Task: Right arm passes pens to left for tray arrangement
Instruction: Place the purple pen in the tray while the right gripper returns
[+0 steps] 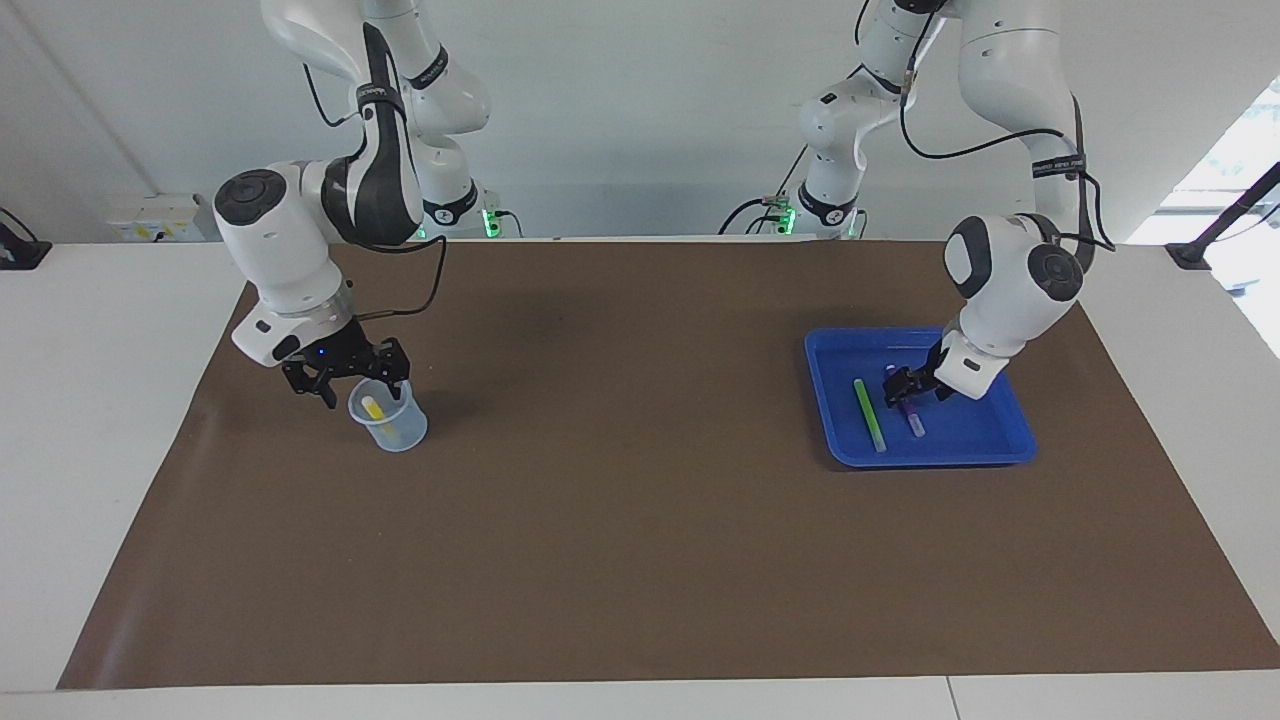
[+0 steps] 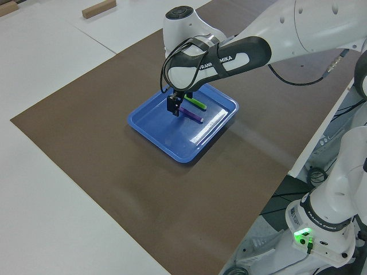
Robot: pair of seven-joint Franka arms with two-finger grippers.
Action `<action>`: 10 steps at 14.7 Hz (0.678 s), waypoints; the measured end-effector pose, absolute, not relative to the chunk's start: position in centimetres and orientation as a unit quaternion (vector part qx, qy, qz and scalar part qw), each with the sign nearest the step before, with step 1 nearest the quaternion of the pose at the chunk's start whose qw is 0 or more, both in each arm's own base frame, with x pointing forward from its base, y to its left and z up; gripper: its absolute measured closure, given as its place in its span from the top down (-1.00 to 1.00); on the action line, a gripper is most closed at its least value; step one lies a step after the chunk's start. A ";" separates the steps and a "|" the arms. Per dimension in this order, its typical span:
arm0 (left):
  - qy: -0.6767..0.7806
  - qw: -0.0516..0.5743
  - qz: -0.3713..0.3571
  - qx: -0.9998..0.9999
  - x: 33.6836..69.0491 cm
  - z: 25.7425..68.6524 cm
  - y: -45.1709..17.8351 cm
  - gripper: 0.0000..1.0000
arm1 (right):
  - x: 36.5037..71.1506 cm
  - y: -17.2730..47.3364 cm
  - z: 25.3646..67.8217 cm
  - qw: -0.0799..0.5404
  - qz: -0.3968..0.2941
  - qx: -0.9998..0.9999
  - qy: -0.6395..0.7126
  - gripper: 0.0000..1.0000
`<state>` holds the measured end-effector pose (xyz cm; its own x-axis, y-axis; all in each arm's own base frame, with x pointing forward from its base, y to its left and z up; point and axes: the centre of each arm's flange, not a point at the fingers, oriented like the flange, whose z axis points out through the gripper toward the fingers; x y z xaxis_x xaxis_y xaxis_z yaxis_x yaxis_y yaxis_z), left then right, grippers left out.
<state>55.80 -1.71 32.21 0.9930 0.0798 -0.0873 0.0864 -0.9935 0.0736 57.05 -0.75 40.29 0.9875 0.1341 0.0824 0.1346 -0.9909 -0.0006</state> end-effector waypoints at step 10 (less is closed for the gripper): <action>0.131 0.070 -0.089 0.985 56.7 47.7 -3.8 1.00 | 57.0 -0.7 40.8 0.003 -0.045 -0.997 -0.068 -0.65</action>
<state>56.67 -3.82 47.73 0.9501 0.2448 -0.1934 0.2695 -0.9563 0.1137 57.04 -0.74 40.79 0.9865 0.1361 0.0908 0.1366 -0.9906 0.0009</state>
